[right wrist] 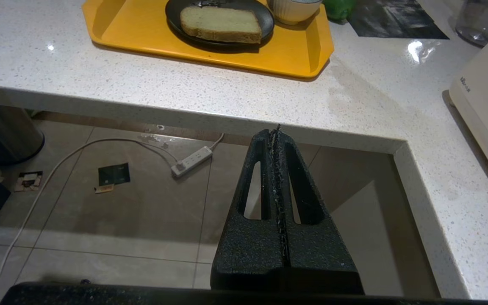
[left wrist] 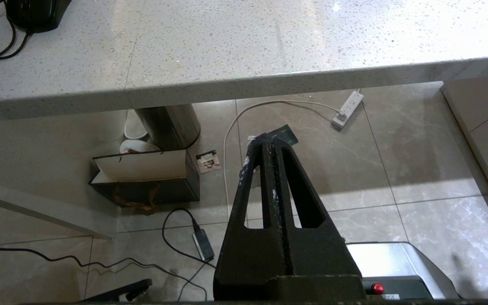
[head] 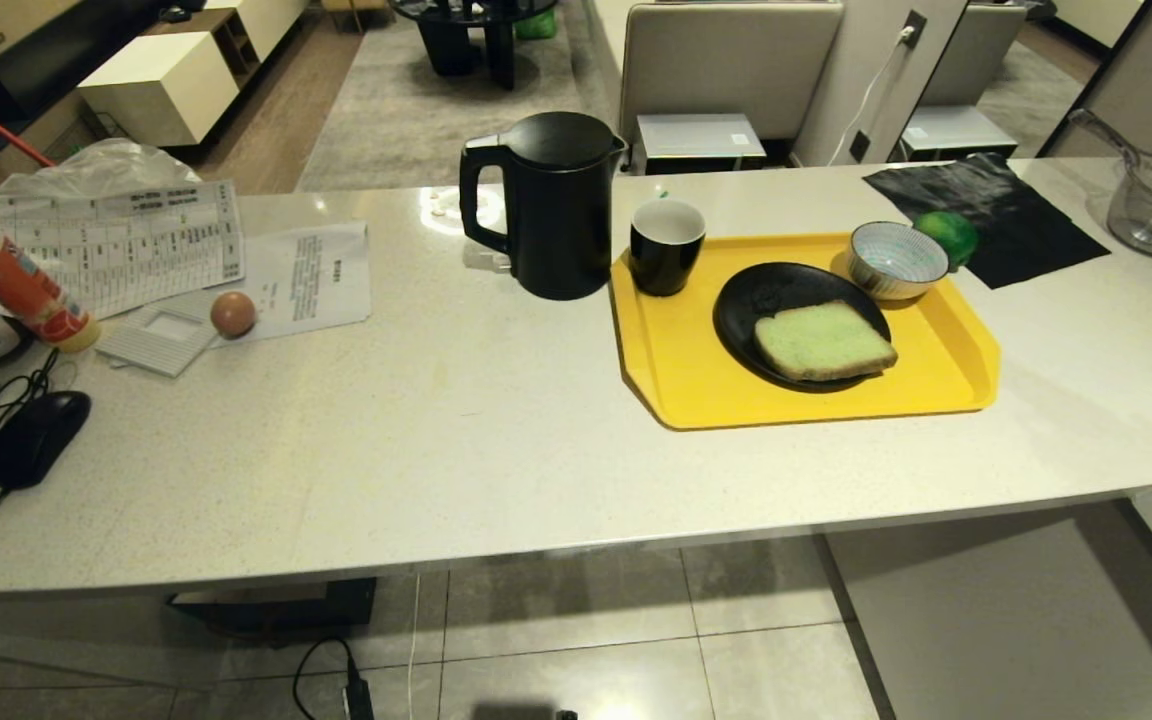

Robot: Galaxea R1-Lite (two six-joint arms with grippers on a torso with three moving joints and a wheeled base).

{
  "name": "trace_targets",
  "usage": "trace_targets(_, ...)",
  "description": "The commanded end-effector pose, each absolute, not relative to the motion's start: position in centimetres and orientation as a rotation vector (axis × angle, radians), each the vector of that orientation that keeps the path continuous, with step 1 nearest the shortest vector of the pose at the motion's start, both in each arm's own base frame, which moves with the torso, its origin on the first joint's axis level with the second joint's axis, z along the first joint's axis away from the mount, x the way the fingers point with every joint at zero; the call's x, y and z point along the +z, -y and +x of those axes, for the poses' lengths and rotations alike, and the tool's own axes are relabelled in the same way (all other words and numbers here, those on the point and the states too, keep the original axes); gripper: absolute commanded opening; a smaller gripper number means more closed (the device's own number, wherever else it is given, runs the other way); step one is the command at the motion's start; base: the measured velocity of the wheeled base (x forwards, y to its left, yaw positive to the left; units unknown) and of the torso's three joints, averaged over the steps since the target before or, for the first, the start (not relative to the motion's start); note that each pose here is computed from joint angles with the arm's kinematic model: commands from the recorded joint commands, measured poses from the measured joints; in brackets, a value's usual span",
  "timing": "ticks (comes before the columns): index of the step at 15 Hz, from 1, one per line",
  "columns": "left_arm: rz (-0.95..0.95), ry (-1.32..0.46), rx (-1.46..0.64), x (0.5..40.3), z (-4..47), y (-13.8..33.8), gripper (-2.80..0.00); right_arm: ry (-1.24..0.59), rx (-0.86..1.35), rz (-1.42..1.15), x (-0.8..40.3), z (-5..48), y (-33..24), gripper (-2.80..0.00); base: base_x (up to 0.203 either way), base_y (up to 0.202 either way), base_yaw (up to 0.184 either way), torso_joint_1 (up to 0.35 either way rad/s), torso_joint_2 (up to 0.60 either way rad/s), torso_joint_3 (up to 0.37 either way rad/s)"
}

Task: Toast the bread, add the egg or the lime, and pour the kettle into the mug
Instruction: Pick up the egg

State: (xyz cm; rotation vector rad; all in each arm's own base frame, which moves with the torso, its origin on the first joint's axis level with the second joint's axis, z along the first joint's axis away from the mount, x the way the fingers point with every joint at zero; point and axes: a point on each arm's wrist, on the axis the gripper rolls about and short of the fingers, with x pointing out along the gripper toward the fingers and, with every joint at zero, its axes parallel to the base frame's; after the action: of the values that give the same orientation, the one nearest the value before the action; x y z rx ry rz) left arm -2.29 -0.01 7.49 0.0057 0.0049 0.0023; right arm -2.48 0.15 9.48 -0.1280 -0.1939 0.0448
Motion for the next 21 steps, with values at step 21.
trace_targets(21,0.006,-0.006,0.002,7.5,-2.3,0.0,-2.80,0.041,-0.005,0.000,7.5,-2.1,0.0,-2.80,0.000,0.000,0.000,0.000,0.00,0.000)
